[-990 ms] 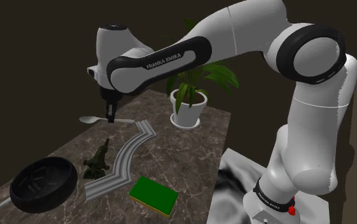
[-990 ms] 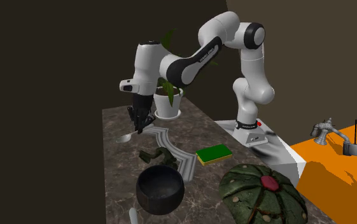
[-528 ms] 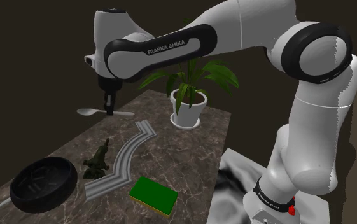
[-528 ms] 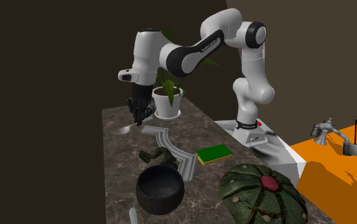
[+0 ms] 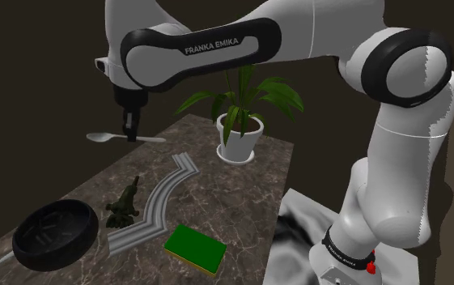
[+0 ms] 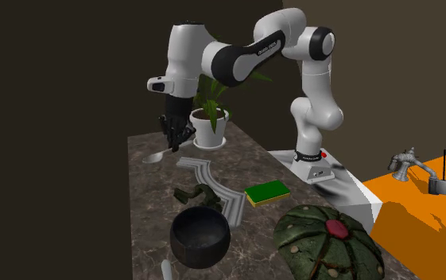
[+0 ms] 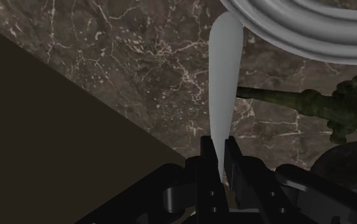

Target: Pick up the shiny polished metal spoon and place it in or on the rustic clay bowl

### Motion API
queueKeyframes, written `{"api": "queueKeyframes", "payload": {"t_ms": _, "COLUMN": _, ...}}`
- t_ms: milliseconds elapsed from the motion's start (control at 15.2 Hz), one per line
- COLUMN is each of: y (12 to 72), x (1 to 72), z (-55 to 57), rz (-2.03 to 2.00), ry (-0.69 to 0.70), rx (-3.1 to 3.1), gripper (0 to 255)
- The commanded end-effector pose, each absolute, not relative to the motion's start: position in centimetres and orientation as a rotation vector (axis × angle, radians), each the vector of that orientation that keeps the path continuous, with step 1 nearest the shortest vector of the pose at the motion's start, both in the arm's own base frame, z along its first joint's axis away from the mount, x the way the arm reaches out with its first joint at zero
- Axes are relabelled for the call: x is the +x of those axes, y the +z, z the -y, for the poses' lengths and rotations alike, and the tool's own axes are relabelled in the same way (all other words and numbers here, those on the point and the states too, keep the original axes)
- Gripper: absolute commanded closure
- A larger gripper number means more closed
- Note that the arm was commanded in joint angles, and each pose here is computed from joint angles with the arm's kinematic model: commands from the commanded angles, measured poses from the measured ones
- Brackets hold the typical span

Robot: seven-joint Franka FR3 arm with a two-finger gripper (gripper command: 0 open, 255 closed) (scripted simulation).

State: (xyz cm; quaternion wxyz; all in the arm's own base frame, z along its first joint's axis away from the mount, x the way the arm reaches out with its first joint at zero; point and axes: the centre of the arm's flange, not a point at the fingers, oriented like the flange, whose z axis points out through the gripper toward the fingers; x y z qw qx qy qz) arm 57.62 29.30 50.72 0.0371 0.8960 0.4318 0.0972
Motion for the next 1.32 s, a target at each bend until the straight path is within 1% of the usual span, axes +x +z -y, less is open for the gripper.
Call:
{"api": "queueKeyframes", "payload": {"t_ms": 0, "y": 50.7, "x": 56.6, "z": -31.7, "rz": -1.325, "ry": 0.298, "rx": 2.750, "gripper": 255}}
{"api": "queueKeyframes", "payload": {"t_ms": 990, "y": 51.5, "x": 49.9, "z": -50.3, "rz": -1.325, "ry": 0.298, "rx": 2.750, "gripper": 255}}
{"api": "queueKeyframes", "payload": {"t_ms": 1254, "y": 50.0, "x": 49.5, "z": -51.3, "rz": -1.325, "ry": 0.298, "rx": 2.750, "gripper": 255}}
